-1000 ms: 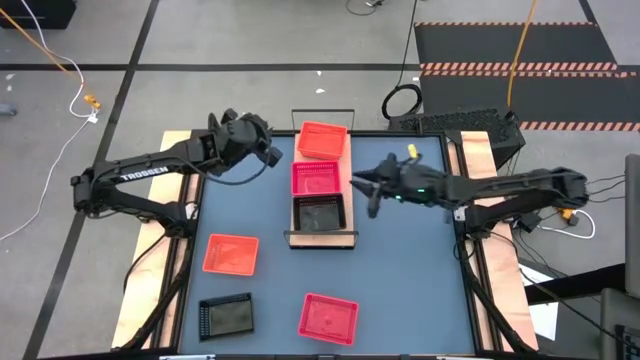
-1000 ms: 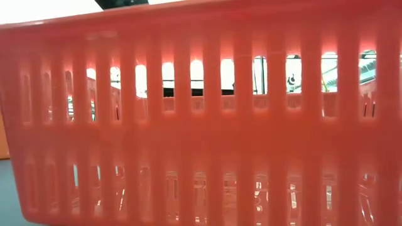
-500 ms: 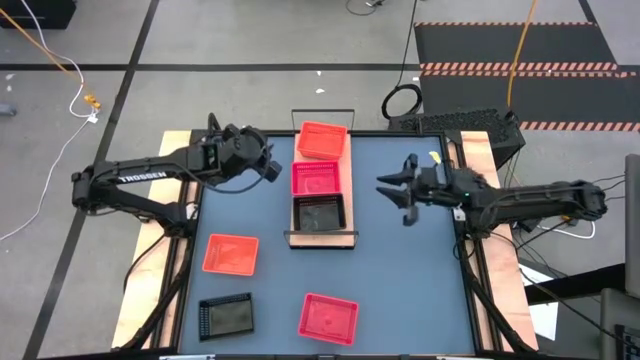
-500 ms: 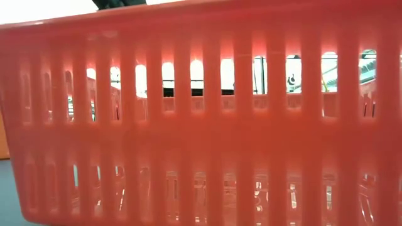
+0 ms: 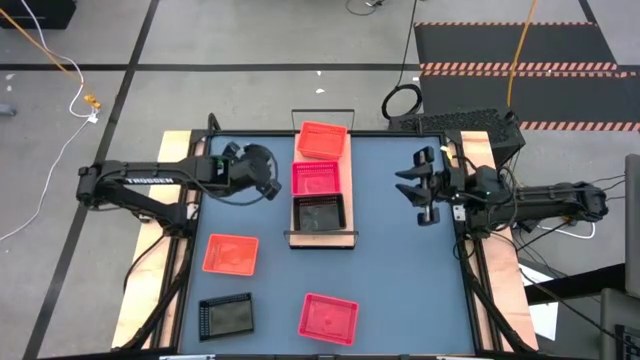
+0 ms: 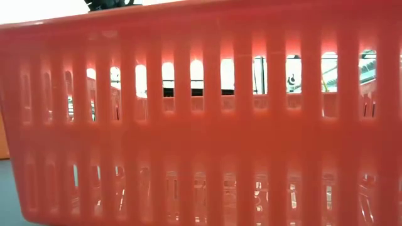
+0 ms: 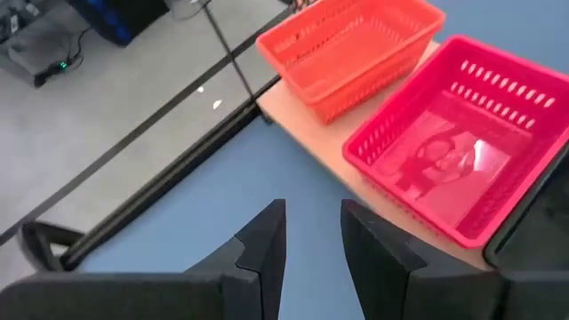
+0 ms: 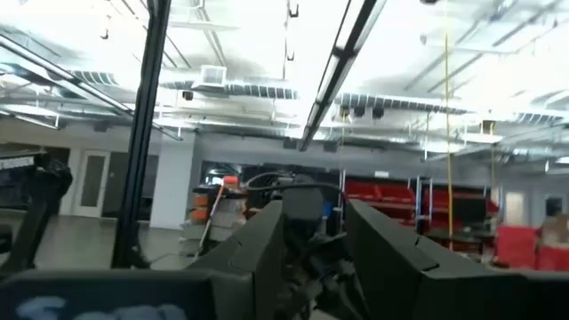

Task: Stack baskets on shelf by color
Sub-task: Stack the orange bin on the stacked orange bins on the shelf

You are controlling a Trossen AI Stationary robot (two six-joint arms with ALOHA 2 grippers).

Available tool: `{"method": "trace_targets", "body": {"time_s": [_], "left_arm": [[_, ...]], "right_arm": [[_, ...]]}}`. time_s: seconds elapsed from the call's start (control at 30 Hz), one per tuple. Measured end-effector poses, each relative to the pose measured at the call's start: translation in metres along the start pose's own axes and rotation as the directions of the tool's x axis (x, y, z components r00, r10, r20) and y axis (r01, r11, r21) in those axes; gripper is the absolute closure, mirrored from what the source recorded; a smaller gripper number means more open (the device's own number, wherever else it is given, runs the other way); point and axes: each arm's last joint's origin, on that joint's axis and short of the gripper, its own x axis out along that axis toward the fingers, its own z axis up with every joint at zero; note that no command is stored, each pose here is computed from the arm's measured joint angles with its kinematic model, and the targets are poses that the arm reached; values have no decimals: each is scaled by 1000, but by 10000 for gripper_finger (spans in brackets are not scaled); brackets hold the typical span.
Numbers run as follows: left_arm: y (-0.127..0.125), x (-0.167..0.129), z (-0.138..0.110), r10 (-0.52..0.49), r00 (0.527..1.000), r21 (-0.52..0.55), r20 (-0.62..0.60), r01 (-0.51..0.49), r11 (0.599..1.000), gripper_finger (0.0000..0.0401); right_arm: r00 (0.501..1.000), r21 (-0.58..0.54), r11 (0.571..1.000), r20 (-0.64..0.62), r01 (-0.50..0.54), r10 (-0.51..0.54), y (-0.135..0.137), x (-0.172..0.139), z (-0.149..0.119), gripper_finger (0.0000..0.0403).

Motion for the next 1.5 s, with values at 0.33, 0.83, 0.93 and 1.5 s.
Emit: {"method": "trace_targets", "body": {"time_s": [0.33, 0.83, 0.93, 1.5], "left_arm": [[-2, -9, -16, 64, 995, -52, -70, -68, 996, 288], [-6, -32, -53, 71, 951, -149, -300, -121, 982, 288], [-11, -32, -65, 72, 949, -156, -307, -125, 980, 288], [-16, -9, -161, 51, 761, -262, -647, -284, 922, 288]], "right_arm": [[999, -80, 996, 42, 36, -33, -1, 0, 4, 284], [997, -94, 994, 57, 61, -56, -2, -3, 8, 284], [996, -92, 994, 66, 62, -56, -2, -4, 11, 284], [971, -88, 967, 24, 238, -237, -7, -6, 9, 284]]}}
